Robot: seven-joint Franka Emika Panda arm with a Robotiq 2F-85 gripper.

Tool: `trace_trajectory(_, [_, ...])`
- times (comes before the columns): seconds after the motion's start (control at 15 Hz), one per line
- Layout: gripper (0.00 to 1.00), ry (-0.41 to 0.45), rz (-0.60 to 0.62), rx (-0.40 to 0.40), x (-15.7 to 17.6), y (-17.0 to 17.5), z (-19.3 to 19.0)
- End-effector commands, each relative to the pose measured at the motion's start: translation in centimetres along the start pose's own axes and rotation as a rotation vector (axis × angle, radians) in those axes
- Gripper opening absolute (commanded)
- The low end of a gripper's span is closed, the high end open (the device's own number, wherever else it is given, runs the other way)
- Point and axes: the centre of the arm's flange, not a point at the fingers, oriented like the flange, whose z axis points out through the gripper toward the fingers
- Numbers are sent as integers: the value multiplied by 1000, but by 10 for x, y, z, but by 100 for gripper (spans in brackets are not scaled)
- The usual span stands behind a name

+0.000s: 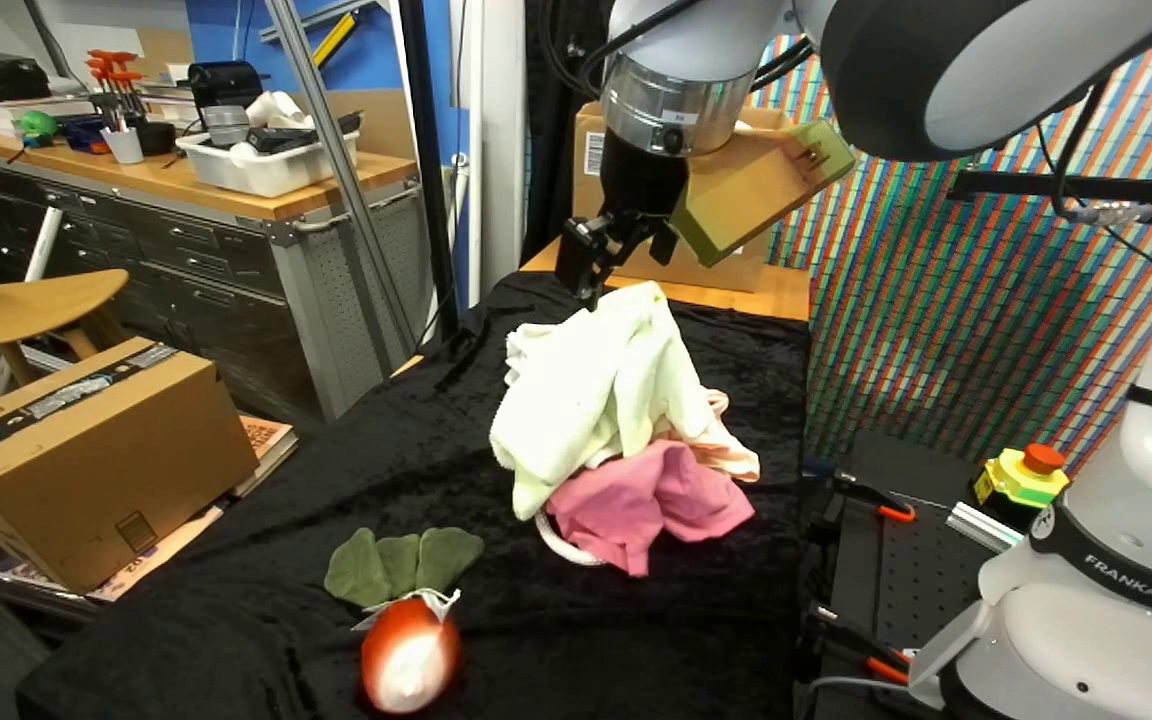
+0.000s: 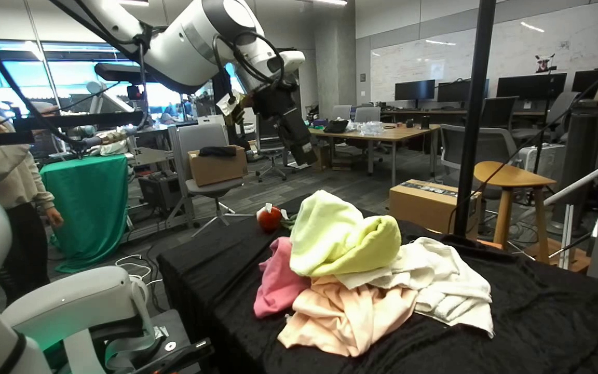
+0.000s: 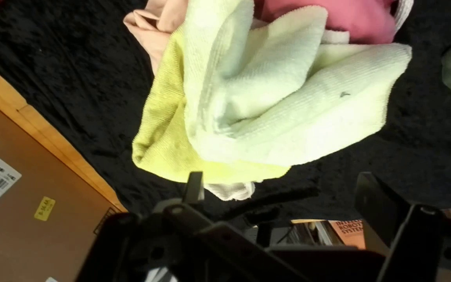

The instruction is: Place the t-shirts, towels and radish in a pile on the table

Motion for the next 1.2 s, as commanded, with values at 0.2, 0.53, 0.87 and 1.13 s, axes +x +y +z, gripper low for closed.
trace_trajectory(0.2, [100, 51, -187, 46, -22, -99, -21])
trace_trajectory(0.53, [100, 10, -329, 107, -59, -174, -18])
trace_trajectory(0.87, [100, -60, -388, 190, -85, -233, -8])
trace_trajectory(1.13, [100, -127, -406, 284, -93, -269, 3])
